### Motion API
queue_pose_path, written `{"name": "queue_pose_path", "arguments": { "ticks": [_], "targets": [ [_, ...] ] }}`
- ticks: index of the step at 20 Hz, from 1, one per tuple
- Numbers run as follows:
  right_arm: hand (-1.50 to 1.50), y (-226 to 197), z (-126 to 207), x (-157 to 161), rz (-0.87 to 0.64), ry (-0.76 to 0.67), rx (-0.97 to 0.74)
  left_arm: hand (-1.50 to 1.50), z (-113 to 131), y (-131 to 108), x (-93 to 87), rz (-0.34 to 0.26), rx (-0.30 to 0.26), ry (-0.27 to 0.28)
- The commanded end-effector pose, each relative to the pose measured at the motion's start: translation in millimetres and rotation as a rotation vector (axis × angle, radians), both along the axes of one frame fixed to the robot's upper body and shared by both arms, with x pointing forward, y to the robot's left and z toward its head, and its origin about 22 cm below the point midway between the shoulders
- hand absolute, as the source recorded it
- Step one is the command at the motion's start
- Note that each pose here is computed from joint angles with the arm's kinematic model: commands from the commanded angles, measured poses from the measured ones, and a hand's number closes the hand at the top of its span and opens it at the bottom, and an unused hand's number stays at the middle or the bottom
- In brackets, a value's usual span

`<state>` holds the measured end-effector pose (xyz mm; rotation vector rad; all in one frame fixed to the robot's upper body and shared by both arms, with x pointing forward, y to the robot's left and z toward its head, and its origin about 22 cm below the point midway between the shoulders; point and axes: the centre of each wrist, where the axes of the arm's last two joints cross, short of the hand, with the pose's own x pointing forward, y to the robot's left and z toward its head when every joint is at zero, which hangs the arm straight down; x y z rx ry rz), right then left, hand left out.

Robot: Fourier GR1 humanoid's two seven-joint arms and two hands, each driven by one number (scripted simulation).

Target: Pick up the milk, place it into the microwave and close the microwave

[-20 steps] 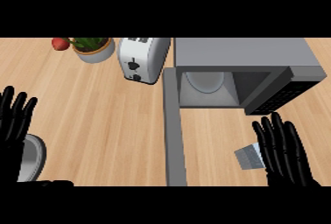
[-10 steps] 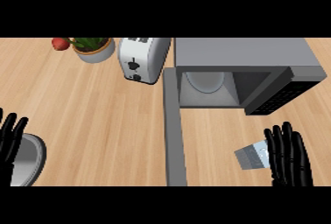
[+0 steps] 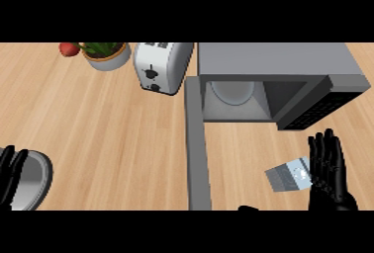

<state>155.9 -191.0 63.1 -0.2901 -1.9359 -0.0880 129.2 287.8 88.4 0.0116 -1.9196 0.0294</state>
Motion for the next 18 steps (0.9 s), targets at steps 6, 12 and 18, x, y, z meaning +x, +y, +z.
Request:
{"name": "queue_pose_path", "arguments": {
  "ticks": [6, 12, 18],
  "targets": [
    [-1.5, -41, -29, 5, -0.083, 0.037, -0.019, -1.5, -1, 11, -13.0, 0.007, 0.02, -0.012],
    [-1.5, -70, -60, 12, -0.145, 0.064, -0.073, -1.5, 5, 11, -23.2, -0.01, 0.015, -0.024],
    [-1.5, -70, -79, 5, -0.16, 0.086, -0.091, -1.5, -9, 4, -38.2, 0.004, 0.013, 0.011]
  ]
}}
